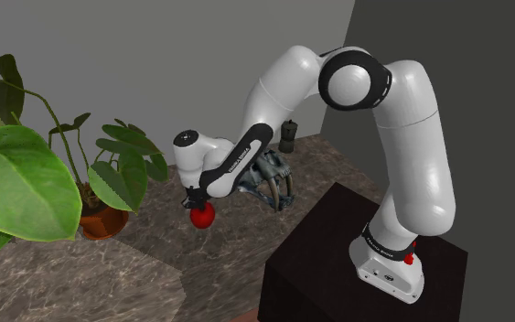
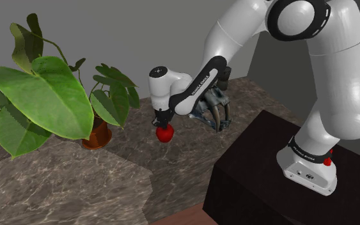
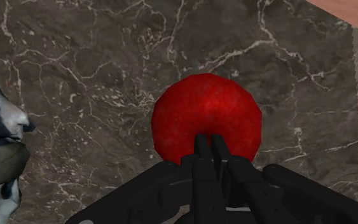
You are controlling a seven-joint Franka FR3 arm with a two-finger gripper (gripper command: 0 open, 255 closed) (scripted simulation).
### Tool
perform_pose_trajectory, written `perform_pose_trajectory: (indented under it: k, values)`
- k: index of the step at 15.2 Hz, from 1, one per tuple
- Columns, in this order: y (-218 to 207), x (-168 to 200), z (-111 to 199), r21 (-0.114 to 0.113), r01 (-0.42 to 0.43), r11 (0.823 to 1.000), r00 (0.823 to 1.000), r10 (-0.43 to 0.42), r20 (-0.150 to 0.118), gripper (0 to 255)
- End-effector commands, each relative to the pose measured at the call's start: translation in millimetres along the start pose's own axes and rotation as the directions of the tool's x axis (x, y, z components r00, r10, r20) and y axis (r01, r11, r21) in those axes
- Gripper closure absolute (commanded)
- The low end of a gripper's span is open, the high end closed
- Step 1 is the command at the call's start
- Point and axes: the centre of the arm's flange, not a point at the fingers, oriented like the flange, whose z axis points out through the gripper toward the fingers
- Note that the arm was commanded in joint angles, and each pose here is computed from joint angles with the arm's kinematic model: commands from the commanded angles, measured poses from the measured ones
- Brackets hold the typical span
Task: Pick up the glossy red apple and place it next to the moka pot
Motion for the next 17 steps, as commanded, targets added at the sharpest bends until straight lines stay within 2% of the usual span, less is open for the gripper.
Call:
perform_pose_trajectory:
  k: [1, 17]
  values:
    - [0, 1, -11, 0.0, 0.0, 1.0, 1.0, 0.0, 0.0, 255]
    - [7, 8, -94, 0.0, 0.0, 1.0, 1.0, 0.0, 0.0, 255]
